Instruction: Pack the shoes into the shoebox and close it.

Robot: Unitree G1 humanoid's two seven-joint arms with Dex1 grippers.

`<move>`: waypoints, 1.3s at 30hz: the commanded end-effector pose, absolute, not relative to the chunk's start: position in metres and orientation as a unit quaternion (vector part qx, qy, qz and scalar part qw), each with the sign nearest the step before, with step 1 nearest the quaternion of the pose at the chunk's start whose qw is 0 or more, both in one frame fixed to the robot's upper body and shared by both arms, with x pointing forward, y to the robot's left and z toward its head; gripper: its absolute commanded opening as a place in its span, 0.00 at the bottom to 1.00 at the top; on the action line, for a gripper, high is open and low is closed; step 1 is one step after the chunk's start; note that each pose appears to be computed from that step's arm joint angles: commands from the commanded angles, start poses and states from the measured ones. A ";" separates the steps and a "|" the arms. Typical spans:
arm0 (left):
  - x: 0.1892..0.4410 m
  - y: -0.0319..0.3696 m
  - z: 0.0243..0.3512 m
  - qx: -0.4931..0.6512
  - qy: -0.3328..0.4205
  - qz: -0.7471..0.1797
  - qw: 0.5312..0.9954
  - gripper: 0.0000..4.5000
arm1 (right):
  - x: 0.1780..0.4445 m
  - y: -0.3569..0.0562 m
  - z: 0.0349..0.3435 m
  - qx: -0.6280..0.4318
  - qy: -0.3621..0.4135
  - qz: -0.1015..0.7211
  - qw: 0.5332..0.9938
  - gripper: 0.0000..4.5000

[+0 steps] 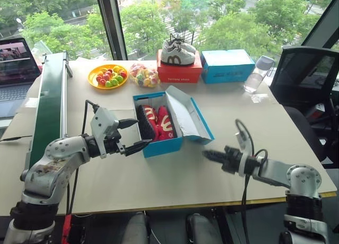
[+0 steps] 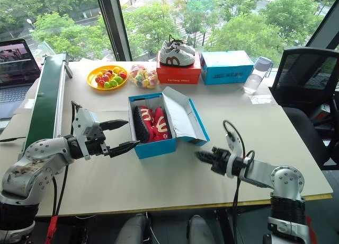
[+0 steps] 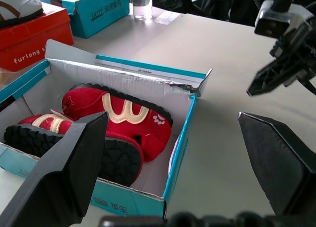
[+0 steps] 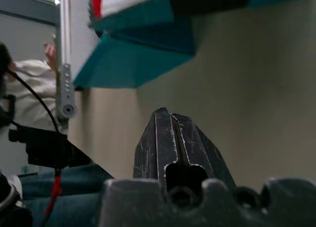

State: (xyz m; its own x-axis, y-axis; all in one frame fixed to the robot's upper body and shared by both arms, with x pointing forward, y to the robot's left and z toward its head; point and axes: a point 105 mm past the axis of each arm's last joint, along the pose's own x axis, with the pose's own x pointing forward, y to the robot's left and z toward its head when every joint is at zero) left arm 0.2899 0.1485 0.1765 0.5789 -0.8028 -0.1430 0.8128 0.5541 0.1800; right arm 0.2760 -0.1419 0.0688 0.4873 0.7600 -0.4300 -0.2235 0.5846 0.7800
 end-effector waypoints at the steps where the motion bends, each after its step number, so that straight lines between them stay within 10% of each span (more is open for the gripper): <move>1: 0.288 0.146 0.186 0.122 0.006 -0.461 0.879 1.00 | 0.289 -0.130 0.053 0.323 0.408 0.281 0.807 0.00; 11: 0.288 0.148 0.190 0.129 0.005 -0.460 0.878 1.00 | 0.366 -0.140 0.020 0.409 0.329 0.066 0.848 0.00; 17: 0.289 0.145 0.190 0.126 0.003 -0.461 0.878 1.00 | 0.387 -0.143 0.021 0.568 0.250 0.005 0.784 0.00; 27: 0.293 0.147 0.194 0.127 -0.002 -0.457 0.880 1.00 | 0.374 -0.077 0.082 0.658 0.187 0.258 0.683 0.00; 39: 0.290 0.171 0.199 0.108 0.010 -0.417 0.903 1.00 | 0.372 -0.099 0.147 0.573 0.069 0.354 0.736 0.00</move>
